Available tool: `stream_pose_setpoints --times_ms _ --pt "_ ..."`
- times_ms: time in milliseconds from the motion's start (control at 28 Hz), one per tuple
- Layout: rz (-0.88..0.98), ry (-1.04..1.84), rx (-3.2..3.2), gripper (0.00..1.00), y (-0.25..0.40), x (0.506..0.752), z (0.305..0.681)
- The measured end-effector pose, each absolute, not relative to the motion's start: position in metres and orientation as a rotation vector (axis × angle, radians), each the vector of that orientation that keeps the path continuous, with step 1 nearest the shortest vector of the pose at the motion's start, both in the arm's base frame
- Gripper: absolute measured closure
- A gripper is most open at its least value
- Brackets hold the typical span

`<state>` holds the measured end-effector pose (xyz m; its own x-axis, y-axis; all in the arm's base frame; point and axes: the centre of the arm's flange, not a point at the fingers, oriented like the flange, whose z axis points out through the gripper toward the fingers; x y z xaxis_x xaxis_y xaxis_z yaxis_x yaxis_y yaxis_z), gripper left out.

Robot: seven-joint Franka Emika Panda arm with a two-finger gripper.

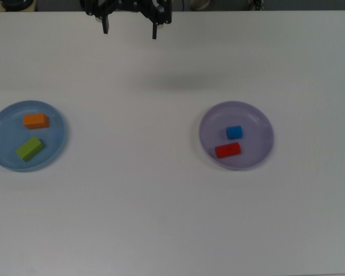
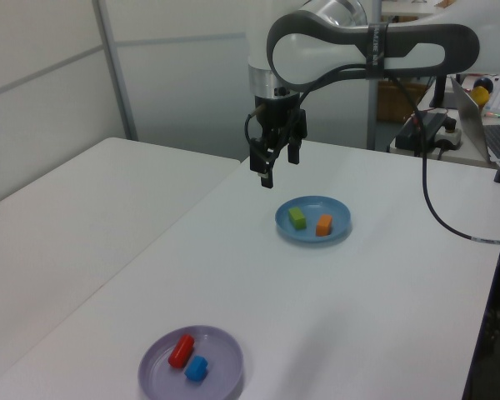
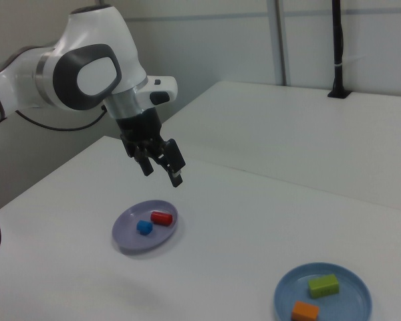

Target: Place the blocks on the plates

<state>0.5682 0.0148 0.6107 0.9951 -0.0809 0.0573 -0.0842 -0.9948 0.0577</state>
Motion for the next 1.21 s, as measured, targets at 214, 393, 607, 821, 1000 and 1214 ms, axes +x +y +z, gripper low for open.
stream_pose_setpoints --times_ms 214,393,607,821,1000,1214 --pt "0.083 -0.132 3.078 0.00 0.0129 0.5684 0.6103" --pt "0.077 -0.130 3.078 0.00 0.0135 0.5696 0.6078" --pt "0.074 -0.129 3.078 0.00 0.0139 0.5701 0.6068" --pt "0.074 -0.129 3.078 0.00 0.0139 0.5701 0.6068" --pt "0.074 -0.129 3.078 0.00 0.0139 0.5701 0.6067" --pt "0.074 -0.129 3.078 0.00 0.0138 0.5701 0.6067"
